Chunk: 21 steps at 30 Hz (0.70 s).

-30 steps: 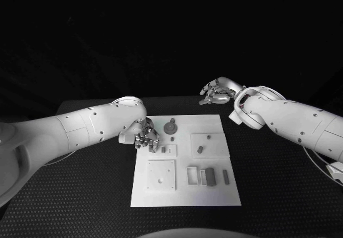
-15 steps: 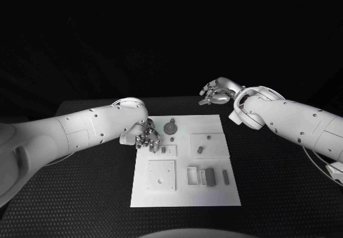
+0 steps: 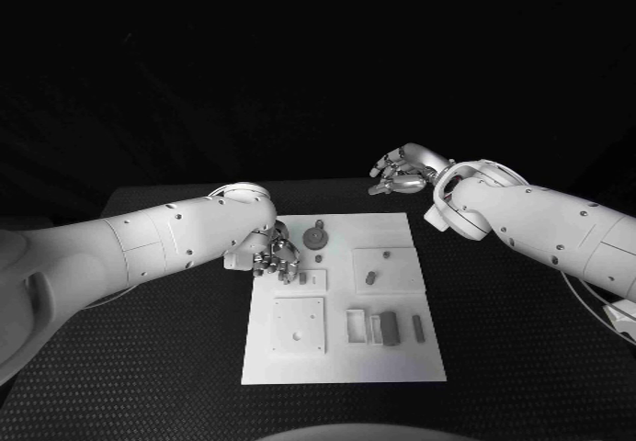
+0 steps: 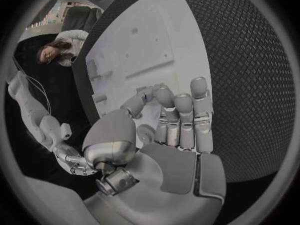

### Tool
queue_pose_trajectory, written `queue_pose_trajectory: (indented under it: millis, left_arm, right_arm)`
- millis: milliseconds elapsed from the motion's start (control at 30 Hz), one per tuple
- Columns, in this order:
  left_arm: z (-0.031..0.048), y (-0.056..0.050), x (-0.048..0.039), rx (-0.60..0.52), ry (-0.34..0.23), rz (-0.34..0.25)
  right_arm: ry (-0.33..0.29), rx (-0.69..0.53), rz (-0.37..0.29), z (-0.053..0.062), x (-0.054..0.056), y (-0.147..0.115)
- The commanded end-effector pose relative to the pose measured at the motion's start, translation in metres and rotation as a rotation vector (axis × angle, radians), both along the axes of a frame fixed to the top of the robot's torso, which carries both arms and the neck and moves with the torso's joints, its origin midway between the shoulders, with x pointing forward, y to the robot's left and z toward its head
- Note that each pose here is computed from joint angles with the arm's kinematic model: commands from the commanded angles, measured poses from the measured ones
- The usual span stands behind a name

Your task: Assemble the parts on the task board

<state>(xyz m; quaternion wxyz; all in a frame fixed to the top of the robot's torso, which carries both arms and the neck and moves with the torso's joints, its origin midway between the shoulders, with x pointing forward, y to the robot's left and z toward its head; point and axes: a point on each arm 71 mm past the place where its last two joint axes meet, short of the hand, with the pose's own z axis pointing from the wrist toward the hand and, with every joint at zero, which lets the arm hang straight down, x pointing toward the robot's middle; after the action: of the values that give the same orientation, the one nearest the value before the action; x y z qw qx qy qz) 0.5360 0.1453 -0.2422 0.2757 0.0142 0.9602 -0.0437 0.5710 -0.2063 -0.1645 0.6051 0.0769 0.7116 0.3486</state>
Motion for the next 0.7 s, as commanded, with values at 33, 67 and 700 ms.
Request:
queue_pose_trajectory:
  millis: [33, 67, 700]
  left_arm:
    - [-0.0088, -0.004, -0.0051, -0.010, 0.008, -0.006]
    - [-0.0088, -0.003, -0.0050, -0.009, 0.008, -0.006]
    - [-0.0102, 0.006, -0.0044, 0.009, 0.019, -0.009]
  right_arm:
    - [0.006, 0.000, 0.018, 0.000, -0.001, 0.001]
    - [0.006, 0.000, 0.018, 0.000, -0.001, 0.001]
    - [0.006, 0.000, 0.017, 0.000, -0.001, 0.001]
